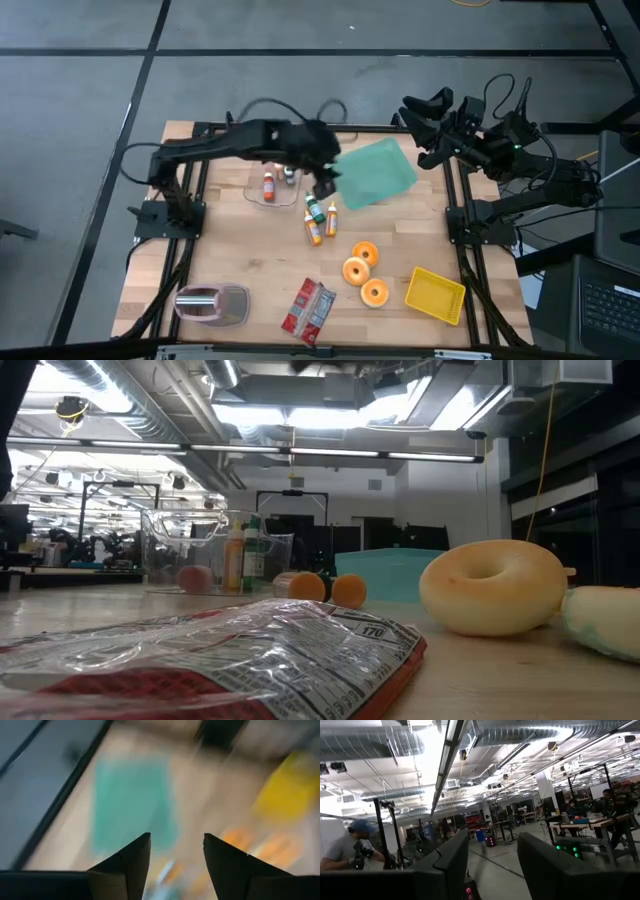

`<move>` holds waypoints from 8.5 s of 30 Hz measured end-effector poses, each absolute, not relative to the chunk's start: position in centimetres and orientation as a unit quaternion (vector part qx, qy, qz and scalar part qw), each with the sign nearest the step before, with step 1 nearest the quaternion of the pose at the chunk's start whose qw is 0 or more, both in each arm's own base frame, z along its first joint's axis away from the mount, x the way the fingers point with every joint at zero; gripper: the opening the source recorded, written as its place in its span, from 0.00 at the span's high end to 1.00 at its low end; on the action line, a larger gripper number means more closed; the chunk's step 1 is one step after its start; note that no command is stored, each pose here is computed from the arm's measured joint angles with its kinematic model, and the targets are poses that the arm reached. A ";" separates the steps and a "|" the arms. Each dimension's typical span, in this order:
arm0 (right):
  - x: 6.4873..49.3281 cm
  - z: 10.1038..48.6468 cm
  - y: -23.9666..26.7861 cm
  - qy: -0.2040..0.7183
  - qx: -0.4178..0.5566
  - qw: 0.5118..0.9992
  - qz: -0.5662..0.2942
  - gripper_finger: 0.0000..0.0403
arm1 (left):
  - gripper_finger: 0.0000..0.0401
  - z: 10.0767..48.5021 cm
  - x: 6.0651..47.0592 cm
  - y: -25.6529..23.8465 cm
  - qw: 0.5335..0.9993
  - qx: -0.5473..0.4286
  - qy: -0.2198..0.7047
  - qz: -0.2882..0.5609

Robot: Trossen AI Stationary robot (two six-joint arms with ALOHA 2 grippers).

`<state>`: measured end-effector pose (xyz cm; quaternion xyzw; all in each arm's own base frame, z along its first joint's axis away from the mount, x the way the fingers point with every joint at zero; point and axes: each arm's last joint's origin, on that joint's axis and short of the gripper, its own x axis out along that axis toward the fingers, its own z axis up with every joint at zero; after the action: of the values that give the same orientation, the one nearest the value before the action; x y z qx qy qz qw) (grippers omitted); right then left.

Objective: Pick & Place Food Item
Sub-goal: Put the left yellow food coloring bottle into the transparent bin, then put the green food coloring bottle into the transparent bin

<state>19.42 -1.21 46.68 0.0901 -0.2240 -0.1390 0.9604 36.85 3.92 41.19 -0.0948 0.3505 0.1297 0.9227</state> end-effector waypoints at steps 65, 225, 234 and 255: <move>11.3 38.1 -1.8 0.264 0.043 0.905 -0.330 0.58 | 0.38 17.7 38.6 -7.0 0.623 -0.591 0.316 0.404; 18.7 38.0 -3.5 0.190 0.098 0.907 -0.362 0.58 | 0.55 22.4 19.1 13.0 0.663 -0.513 0.415 0.354; 18.7 38.0 -3.5 0.191 0.097 0.908 -0.362 0.58 | 0.51 23.2 19.2 13.2 0.670 -0.521 0.392 0.355; 18.8 38.2 -3.5 0.178 0.103 0.910 -0.361 0.58 | 0.53 35.2 27.6 6.3 0.947 -0.160 0.247 0.127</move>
<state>18.81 -3.46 38.20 0.1025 0.1779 -0.3609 0.9097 27.60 6.28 35.24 -0.1596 0.2470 0.1268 0.9473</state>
